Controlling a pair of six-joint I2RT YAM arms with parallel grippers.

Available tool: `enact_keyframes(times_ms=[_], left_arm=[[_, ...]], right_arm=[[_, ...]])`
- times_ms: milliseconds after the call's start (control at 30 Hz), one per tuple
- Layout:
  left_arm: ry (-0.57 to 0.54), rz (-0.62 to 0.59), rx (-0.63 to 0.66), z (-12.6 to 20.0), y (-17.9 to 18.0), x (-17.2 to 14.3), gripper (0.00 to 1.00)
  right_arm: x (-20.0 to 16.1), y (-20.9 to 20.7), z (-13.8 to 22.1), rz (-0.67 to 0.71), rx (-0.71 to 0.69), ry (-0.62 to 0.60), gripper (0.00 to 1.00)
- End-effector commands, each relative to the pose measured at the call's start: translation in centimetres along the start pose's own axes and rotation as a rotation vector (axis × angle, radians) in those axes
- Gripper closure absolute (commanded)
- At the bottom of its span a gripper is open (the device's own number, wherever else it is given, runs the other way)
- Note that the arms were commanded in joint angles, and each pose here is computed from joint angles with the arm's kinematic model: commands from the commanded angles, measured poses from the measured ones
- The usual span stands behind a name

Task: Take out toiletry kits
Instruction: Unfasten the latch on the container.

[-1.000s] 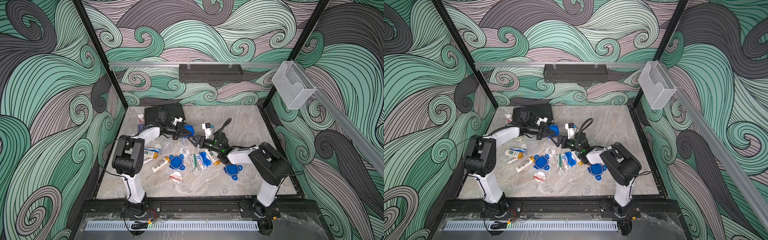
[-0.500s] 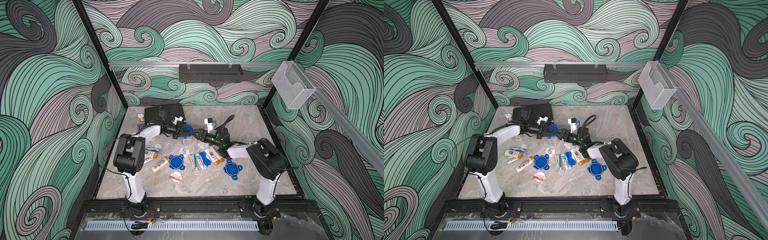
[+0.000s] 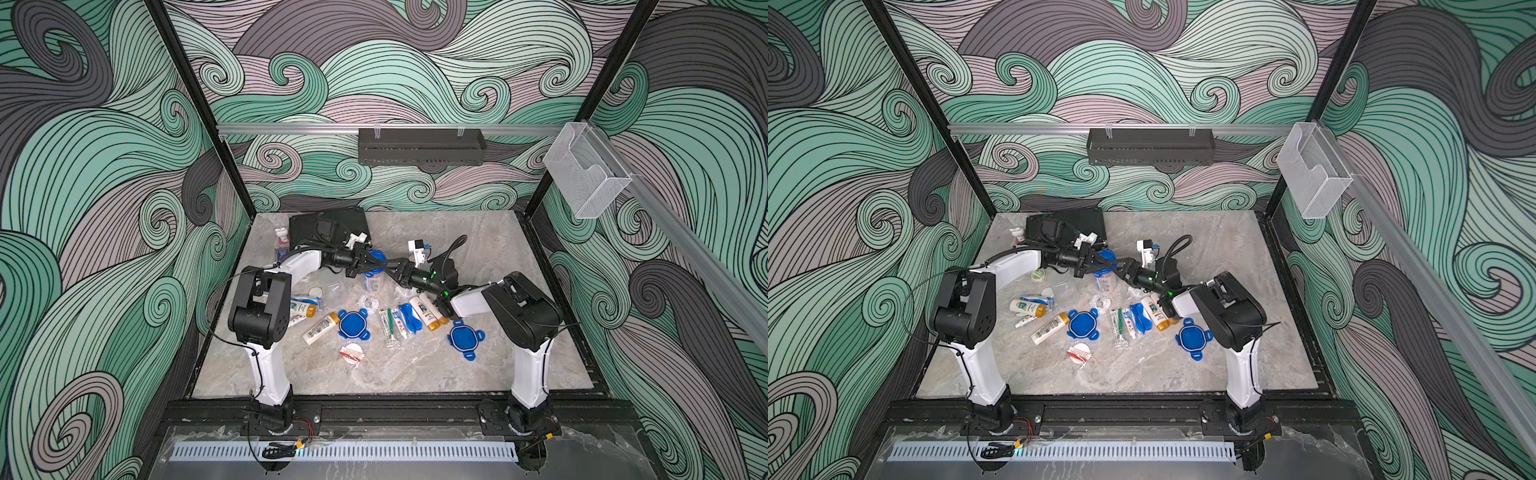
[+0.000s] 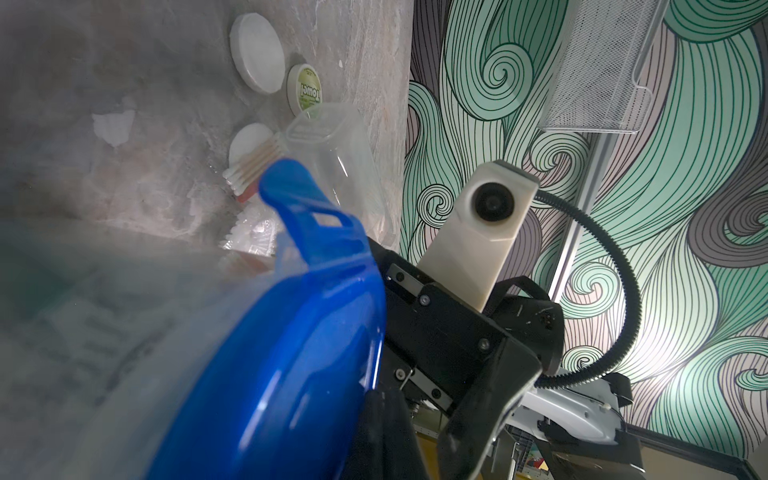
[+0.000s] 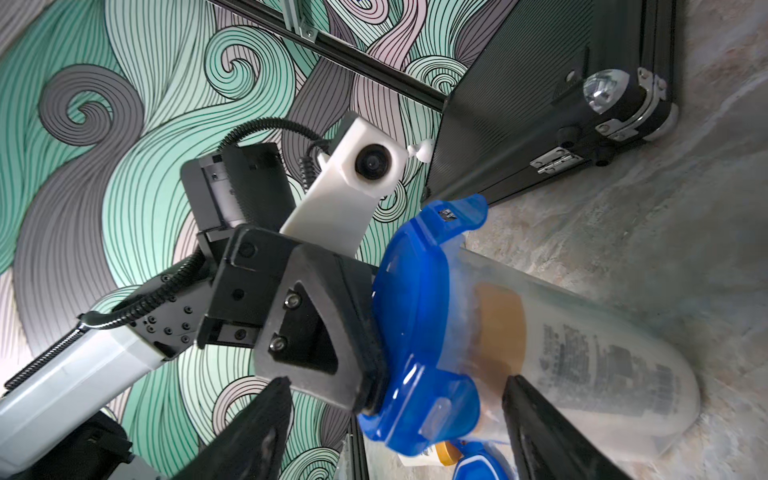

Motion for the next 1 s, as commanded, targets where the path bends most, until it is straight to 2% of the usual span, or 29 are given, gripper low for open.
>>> enact_keyframes(times_ms=[0, 200, 967], left_arm=[[0.014, 0.200, 0.203, -0.9, 5.9, -1.4, 1.00], [0.013, 0.204, 0.210, -0.8, 6.2, -1.4, 1.00], [0.011, 0.221, 0.283, -0.5, 7.6, -1.5, 1.00]], right_arm=[[0.6, 2.4, 0.3, 0.000, 0.117, -0.012, 0.19], [0.8, 3.5, 0.7, -0.064, 0.189, -0.012, 0.20], [1.8, 7.6, 3.5, 0.024, 0.264, -0.006, 0.23]])
Point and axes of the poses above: each gripper's point midway between its finger pads, its own z axis back along the fingers, its own y axis along the line the jaws close on, x = y × z, the point moved 9 cm from there along z, back along the fingers, and after that the axes turned 5 degrees about -z, right-handed, at the moved point
